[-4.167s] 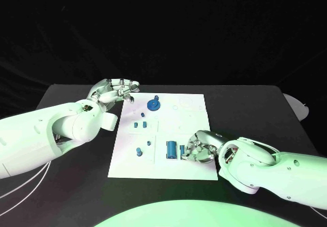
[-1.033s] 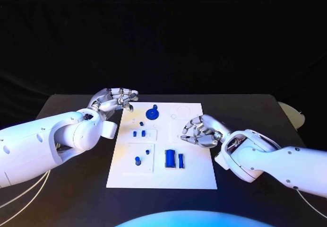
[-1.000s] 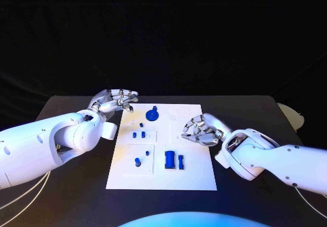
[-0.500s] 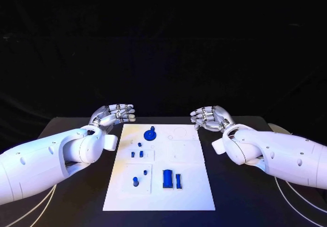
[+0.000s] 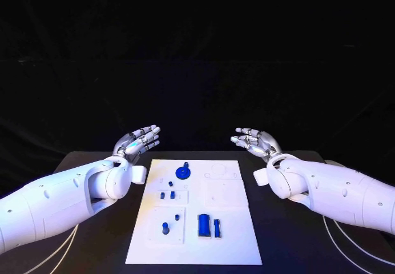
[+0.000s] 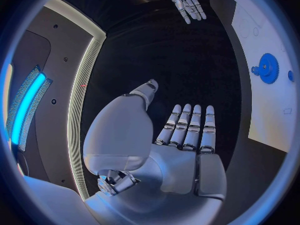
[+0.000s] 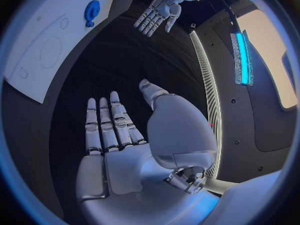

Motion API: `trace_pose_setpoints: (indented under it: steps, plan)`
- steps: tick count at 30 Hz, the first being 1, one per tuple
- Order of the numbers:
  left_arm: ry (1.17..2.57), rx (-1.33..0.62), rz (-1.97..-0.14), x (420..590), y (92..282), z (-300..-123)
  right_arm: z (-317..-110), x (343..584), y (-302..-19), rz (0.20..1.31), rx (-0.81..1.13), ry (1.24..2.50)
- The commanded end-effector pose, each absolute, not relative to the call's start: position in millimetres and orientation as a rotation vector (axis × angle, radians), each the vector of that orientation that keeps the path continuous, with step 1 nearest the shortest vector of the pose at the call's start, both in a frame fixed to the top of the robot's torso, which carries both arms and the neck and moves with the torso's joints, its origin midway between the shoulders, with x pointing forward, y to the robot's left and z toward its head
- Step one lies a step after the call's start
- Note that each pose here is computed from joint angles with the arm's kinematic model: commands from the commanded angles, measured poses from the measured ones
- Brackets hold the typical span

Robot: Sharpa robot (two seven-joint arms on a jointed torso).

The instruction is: Assemble the parts on the task board

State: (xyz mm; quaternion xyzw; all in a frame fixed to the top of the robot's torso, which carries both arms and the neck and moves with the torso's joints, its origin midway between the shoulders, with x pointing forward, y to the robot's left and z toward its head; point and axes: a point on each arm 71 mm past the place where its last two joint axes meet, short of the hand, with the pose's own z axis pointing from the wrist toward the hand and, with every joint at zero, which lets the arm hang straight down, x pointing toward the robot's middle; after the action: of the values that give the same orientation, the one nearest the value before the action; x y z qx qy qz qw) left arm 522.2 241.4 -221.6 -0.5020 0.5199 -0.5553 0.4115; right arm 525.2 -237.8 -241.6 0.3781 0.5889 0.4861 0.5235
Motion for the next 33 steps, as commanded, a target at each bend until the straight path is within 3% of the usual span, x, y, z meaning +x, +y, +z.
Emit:
trace_pose_setpoints:
  steps: [1, 18, 33]
  plan:
    - [1.304, -1.259, -1.387, 518.8, 237.0, -222.4, -240, 522, -235, 1.167, 0.922, 1.39]
    - [1.227, -1.215, -1.243, 467.5, 196.1, -224.9, -225, 465, -194, 1.229, 1.196, 1.224]
    - [1.218, -1.209, -1.229, 461.8, 192.4, -224.2, -224, 462, -192, 1.229, 1.209, 1.218]
